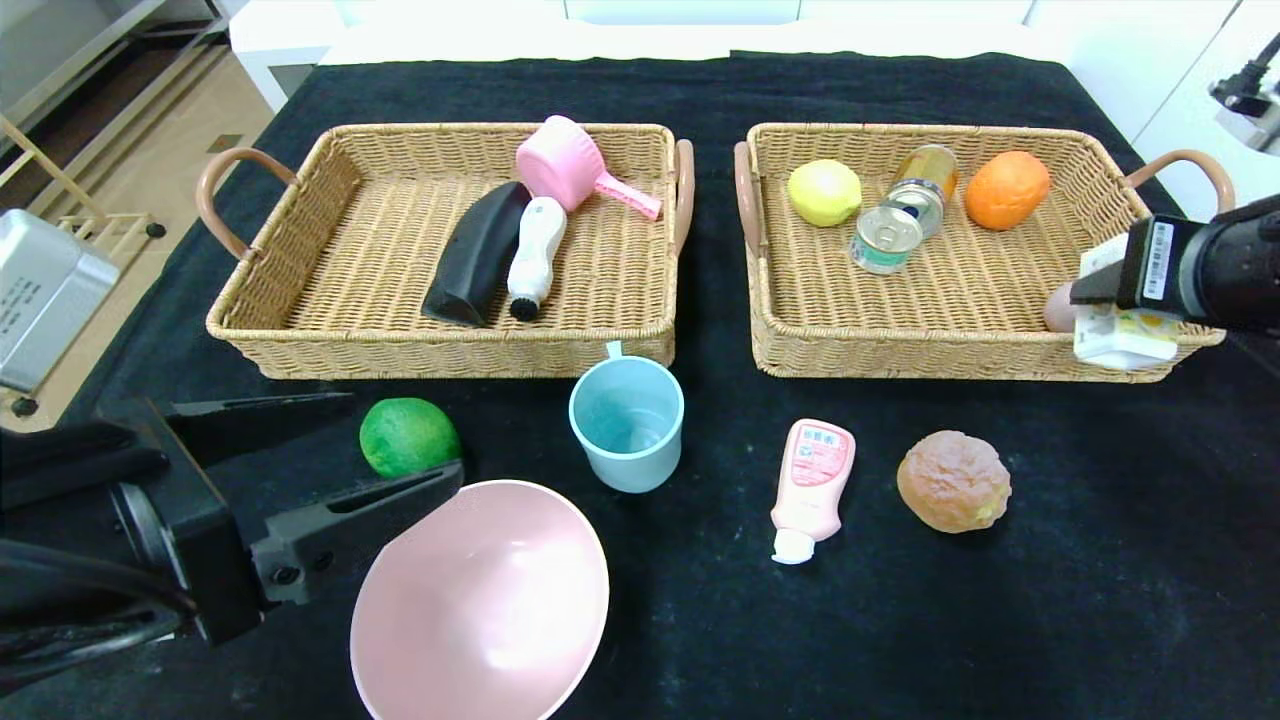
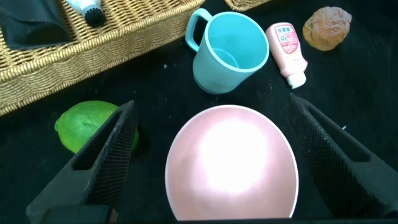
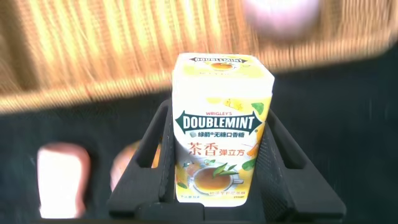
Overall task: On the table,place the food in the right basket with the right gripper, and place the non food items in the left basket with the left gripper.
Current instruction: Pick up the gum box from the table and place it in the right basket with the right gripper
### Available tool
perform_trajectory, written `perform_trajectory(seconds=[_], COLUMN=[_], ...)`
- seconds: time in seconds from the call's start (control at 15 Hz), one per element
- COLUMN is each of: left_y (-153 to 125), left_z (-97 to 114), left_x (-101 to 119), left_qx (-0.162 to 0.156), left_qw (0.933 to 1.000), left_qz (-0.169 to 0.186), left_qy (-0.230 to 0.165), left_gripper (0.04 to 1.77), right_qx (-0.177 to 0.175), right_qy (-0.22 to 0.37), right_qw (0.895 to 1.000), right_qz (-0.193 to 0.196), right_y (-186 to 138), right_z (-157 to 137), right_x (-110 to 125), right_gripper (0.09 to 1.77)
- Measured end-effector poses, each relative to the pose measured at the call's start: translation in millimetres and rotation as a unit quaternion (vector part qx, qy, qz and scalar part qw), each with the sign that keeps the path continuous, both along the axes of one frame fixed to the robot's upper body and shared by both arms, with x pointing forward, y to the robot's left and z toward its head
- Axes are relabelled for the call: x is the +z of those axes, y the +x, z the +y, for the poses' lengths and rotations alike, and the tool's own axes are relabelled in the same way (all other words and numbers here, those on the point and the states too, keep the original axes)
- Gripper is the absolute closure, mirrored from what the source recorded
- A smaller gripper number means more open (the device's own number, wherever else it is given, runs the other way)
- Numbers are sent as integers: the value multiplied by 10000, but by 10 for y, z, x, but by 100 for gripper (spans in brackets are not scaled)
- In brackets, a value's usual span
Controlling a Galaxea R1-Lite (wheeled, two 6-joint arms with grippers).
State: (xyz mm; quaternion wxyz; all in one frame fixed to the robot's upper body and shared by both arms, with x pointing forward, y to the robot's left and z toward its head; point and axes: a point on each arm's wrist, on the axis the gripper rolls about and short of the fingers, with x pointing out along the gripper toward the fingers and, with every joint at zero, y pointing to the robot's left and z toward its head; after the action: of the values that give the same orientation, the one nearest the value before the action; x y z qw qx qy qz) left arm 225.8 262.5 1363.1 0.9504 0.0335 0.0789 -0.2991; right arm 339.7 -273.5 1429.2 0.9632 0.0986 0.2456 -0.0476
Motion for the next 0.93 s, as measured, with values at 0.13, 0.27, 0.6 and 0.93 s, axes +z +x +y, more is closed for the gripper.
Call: perform_trajectory(seconds=[0.13,0.27,0.6,0.93], left_y=[-4,-4,4,4], left_z=[-7,-10,-17,-18], left_x=[-1,-3,-13,-17], left_qx=[-3,-12,-18,-23], left_qw=[10000,10000,10000,10000], left_qz=[-1,1,25,33], left_qy=[5,9,21,25], left_gripper=[9,9,9,9], right_qx=[75,68,25,16], right_qy=[-87,-176,-129,-214], right_qw=[9990,9972,9922,9905], right_qz=[-431,-729,-1242,-1361], right_y=[153,276,529,795], right_z=[26,40,78,111], right_x=[64,83,73,-68], right_gripper=[106,106,106,106])
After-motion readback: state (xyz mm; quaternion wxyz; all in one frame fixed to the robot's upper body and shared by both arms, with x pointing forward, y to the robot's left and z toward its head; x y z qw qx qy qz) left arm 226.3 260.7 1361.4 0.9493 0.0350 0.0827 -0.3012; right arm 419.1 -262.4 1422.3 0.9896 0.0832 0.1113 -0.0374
